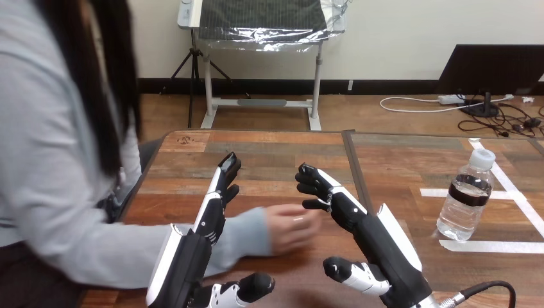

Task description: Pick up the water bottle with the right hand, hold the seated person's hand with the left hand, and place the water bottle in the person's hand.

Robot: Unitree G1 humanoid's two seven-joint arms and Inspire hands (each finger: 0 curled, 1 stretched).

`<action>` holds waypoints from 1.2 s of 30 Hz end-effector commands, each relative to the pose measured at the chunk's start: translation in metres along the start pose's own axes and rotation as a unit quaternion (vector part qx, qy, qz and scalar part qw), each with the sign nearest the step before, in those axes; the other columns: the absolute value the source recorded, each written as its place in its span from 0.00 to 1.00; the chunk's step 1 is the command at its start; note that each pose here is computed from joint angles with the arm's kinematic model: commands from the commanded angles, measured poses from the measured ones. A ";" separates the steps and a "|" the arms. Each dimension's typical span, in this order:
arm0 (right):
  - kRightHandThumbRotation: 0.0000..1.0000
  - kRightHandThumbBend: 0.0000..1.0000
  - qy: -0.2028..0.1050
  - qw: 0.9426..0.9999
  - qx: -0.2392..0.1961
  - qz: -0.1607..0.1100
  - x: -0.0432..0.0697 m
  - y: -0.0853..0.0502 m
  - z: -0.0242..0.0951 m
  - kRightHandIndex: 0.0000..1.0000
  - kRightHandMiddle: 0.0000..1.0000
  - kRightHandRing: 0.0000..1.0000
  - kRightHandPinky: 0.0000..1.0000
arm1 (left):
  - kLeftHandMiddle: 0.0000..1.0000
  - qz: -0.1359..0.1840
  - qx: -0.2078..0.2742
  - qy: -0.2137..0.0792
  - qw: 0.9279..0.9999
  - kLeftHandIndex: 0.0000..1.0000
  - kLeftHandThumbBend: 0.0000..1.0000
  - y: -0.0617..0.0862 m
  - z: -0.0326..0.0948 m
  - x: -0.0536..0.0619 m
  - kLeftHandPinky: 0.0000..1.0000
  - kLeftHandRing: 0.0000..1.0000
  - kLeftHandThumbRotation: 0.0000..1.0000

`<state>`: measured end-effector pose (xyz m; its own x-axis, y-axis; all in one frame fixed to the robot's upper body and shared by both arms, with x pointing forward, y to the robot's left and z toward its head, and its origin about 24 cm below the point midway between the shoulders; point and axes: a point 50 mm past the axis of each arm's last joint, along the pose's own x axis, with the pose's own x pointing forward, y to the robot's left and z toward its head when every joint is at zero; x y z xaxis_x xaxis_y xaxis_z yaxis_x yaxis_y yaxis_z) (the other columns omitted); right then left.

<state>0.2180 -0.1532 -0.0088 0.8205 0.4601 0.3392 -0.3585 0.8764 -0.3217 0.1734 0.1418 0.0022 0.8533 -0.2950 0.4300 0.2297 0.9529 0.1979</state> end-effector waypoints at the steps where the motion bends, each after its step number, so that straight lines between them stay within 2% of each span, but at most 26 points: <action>1: 0.87 1.00 -0.035 0.999 -0.013 -0.012 0.017 -0.010 0.007 0.92 0.91 0.88 0.81 | 1.00 0.011 0.003 -0.033 0.999 1.00 1.00 0.006 0.006 0.011 0.96 1.00 0.72; 21: 0.86 1.00 -0.036 0.999 -0.015 -0.014 0.018 -0.011 0.007 0.91 0.91 0.89 0.81 | 1.00 0.008 0.010 -0.036 0.999 1.00 1.00 0.008 0.007 0.013 0.95 1.00 0.74; 36: 0.86 1.00 -0.038 0.999 -0.017 -0.018 0.020 -0.012 0.008 0.91 0.91 0.89 0.81 | 1.00 0.008 0.003 -0.035 0.999 1.00 1.00 0.011 0.006 0.013 0.96 1.00 0.71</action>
<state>0.2183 -0.1536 -0.0087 0.8253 0.4488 0.3428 -0.3481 0.8822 -0.3171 0.1742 0.1473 0.0028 0.8542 -0.2939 0.4288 0.2290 0.9532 0.1972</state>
